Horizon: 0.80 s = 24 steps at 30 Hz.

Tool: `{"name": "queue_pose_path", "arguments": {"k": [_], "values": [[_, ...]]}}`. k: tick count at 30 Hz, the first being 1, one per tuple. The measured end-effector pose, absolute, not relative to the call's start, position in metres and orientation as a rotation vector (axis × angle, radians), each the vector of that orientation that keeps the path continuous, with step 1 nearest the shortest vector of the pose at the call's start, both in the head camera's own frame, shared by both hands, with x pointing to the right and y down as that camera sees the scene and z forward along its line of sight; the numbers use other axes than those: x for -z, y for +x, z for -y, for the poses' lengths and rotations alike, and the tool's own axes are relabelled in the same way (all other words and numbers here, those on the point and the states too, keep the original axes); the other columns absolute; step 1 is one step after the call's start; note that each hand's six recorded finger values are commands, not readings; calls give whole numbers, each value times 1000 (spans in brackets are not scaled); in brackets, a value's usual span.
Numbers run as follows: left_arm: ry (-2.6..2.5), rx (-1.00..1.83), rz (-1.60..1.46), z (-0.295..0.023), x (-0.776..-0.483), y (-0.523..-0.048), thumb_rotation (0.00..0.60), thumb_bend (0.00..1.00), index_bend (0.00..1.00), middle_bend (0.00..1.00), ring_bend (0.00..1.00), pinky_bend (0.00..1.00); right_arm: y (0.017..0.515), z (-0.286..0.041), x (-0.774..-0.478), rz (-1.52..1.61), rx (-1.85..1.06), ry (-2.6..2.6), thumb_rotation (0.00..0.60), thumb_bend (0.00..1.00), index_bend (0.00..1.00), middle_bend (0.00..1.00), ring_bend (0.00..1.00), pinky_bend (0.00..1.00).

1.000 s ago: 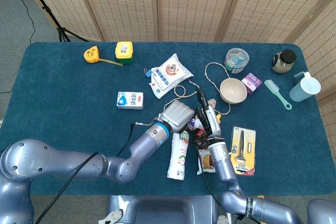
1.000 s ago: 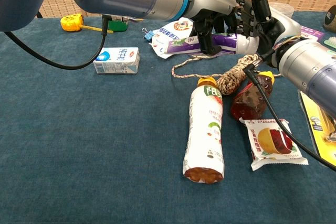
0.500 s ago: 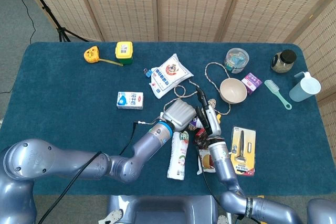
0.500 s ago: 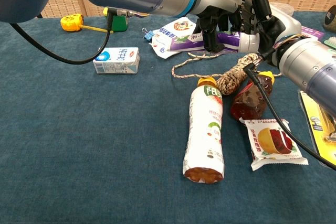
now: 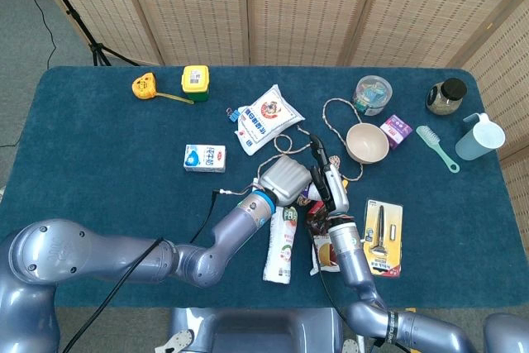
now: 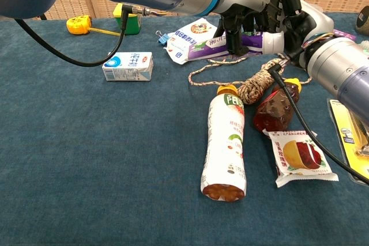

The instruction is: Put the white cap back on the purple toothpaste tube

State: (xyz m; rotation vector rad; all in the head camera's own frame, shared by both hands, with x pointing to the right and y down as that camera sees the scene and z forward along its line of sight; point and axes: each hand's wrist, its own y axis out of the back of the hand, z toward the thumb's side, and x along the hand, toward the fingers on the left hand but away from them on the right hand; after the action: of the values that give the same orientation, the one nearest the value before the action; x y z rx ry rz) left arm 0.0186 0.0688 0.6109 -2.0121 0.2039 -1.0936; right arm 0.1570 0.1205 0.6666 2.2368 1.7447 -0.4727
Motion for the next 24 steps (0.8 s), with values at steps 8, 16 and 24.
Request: {"name": "queue_pose_path", "arguments": {"k": [8, 16, 24], "values": [[-1993, 1099, -178, -67, -610, 17, 600, 705, 660, 548, 476, 516, 158, -122, -669, -1737, 494, 2259, 59, 0, 0, 0, 0, 0], [-1988, 1103, -158, -66, -608, 17, 600, 705, 660, 548, 476, 516, 158, -123, -670, -1735, 499, 2267, 58, 0, 0, 0, 0, 0], [-1982, 1107, -152, -66, -609, 16, 600, 705, 660, 548, 476, 516, 155, -123, -670, -1721, 503, 2286, 60, 0, 0, 0, 0, 0]]}}
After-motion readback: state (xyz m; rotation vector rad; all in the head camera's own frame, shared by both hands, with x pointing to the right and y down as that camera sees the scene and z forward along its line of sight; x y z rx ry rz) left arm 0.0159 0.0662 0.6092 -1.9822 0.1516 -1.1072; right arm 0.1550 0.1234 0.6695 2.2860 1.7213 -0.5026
